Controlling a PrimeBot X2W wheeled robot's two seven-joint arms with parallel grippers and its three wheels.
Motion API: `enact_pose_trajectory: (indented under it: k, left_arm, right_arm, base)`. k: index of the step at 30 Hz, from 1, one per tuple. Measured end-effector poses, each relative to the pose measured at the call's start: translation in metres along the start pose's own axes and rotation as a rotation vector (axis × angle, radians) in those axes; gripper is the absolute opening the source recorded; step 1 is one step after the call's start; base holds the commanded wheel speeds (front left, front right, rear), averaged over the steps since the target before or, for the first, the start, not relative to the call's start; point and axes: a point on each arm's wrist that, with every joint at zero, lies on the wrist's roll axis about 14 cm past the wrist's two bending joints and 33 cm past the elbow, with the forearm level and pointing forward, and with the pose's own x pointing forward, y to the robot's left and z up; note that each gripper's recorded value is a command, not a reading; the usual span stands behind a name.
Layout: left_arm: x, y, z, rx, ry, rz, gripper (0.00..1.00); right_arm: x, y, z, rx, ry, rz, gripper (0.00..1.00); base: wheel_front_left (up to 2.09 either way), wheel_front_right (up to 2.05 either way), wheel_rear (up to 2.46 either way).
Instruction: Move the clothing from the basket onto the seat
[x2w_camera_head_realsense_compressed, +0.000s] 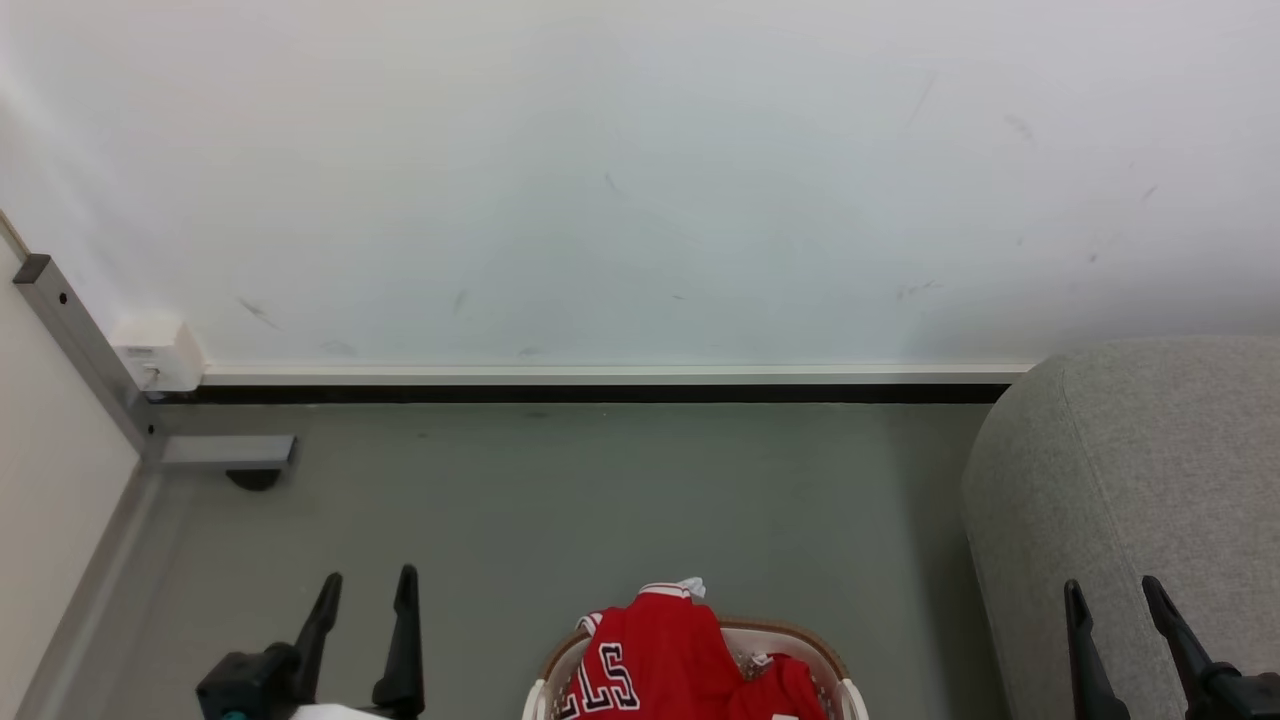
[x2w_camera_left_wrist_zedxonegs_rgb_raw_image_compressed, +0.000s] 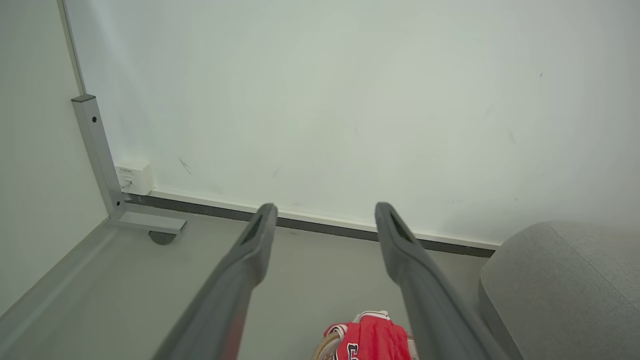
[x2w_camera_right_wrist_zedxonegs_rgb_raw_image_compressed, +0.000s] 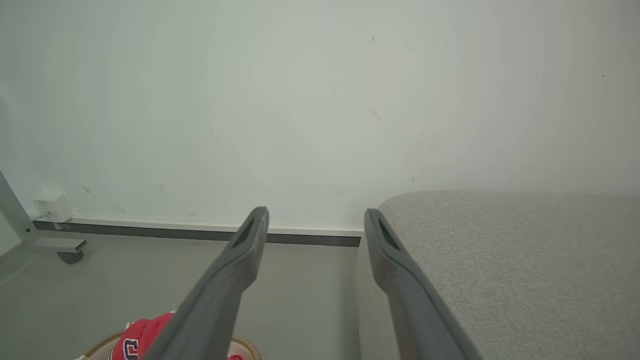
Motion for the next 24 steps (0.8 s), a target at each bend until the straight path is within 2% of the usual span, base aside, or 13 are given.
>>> enact_pose_trajectory:
  k: [24]
  left_arm:
    - [-0.002,-0.006,-0.004,0.135,-0.01,-0.054,1.0]
  right_arm:
    - [-0.007,0.006,-0.013,-0.116,0.044,0.013,1.0]
  base:
    - [0.0,0.0,0.0]
